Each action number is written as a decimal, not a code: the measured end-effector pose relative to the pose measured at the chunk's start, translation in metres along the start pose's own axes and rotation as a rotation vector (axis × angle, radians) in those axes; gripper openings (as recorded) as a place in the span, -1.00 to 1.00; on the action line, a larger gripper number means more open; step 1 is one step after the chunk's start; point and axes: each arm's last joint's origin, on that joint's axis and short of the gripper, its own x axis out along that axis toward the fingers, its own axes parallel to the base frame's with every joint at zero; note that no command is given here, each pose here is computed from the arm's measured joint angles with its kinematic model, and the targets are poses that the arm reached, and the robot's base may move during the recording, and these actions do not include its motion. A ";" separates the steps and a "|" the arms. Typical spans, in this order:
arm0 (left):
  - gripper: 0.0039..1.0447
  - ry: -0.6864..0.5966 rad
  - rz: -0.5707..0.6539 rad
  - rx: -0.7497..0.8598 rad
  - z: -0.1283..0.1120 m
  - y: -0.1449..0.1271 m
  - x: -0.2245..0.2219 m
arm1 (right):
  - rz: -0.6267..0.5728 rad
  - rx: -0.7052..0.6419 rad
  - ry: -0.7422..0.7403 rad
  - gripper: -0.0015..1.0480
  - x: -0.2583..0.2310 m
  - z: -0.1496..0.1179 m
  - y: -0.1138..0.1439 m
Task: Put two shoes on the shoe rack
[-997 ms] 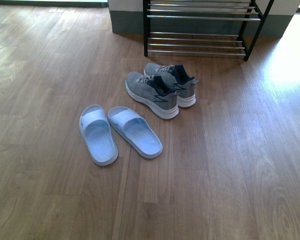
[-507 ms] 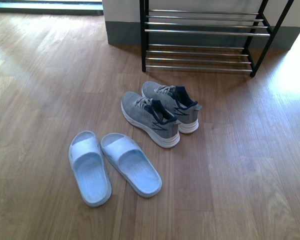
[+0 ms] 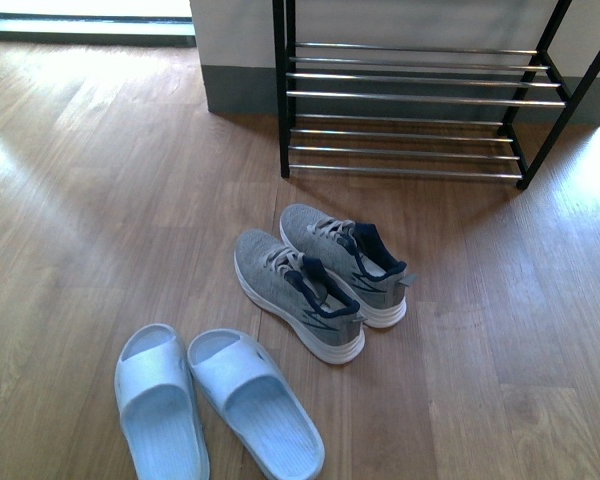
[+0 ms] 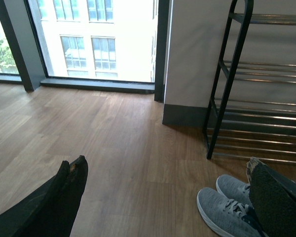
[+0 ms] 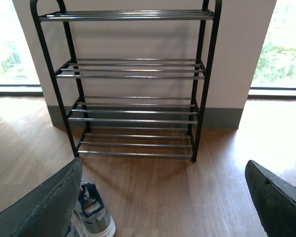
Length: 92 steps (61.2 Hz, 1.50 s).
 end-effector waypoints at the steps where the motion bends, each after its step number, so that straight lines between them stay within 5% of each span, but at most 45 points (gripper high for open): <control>1: 0.83 0.000 0.000 0.000 0.000 0.000 0.000 | 0.000 0.000 0.000 0.82 0.000 0.000 0.000; 17: 0.83 0.000 0.000 0.000 0.000 0.000 0.000 | 0.002 0.000 0.000 0.82 0.000 0.000 0.000; 22: 0.83 0.000 0.000 0.000 0.000 0.000 0.000 | 0.304 0.090 0.137 0.82 0.013 -0.001 0.010; 26: 0.83 0.000 0.000 0.000 0.000 0.000 0.000 | 0.378 0.106 0.188 0.82 0.028 0.000 0.022; 35: 0.83 0.000 0.000 0.000 0.000 0.000 0.000 | 0.436 0.114 0.290 0.82 0.077 0.007 0.055; 53: 0.83 0.000 0.000 0.000 0.000 0.000 0.000 | 0.428 0.139 0.461 0.82 0.168 -0.026 0.103; 68: 0.83 0.000 0.000 0.000 0.000 0.000 0.000 | 0.333 0.076 0.618 0.82 0.266 -0.118 0.132; 92: 0.83 0.000 0.000 0.000 0.000 0.000 0.000 | 0.266 -0.079 0.788 0.82 0.332 -0.233 0.110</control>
